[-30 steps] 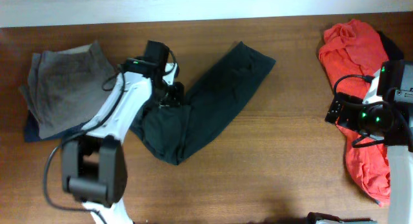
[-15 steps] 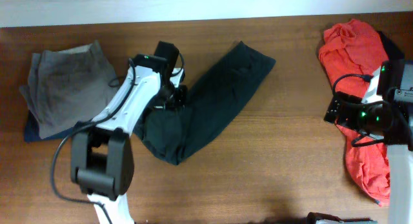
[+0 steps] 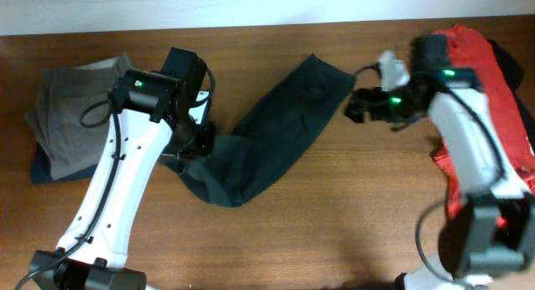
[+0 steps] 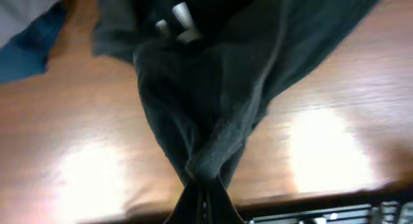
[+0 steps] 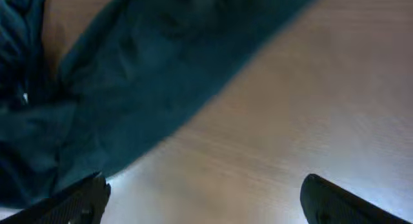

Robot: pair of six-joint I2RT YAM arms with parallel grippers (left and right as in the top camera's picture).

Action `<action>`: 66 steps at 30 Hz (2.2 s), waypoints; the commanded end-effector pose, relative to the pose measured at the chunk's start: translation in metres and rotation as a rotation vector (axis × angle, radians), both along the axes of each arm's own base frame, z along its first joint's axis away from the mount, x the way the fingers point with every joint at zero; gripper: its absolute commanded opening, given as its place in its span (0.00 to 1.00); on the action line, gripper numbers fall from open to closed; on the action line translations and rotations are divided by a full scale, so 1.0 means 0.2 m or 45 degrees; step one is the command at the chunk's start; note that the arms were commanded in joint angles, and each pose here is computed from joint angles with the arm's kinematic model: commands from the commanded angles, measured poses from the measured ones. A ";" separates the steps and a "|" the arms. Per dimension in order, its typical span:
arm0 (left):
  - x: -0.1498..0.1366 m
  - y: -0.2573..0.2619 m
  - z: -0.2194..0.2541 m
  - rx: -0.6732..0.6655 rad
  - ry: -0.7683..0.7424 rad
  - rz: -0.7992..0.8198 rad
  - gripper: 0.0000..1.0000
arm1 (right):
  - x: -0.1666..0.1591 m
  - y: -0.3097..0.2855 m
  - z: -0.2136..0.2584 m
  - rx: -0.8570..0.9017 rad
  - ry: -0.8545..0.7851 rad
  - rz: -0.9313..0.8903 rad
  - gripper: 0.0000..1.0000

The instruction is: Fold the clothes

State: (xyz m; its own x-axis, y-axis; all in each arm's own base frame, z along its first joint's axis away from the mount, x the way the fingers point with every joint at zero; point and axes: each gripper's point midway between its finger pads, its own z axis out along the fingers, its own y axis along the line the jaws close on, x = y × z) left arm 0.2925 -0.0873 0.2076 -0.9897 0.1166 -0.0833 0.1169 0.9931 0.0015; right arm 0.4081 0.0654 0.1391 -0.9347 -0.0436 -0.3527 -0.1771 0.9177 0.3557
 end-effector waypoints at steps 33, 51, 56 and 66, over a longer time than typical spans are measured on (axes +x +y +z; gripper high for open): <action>-0.07 0.27 0.34 0.190 -0.393 0.307 0.00 | 0.52 0.31 -0.58 0.040 -0.125 -0.221 0.92; 0.23 0.40 0.56 0.361 -0.835 0.448 0.00 | 0.62 -0.10 0.35 0.048 -0.432 -0.361 0.06; 0.51 0.57 0.89 0.396 -1.249 0.523 0.00 | 0.46 -0.47 0.83 -0.107 -0.554 -0.575 0.07; 0.58 0.45 0.78 -0.112 -1.132 0.279 0.00 | 0.18 -0.64 0.81 -0.184 -0.332 -0.615 0.09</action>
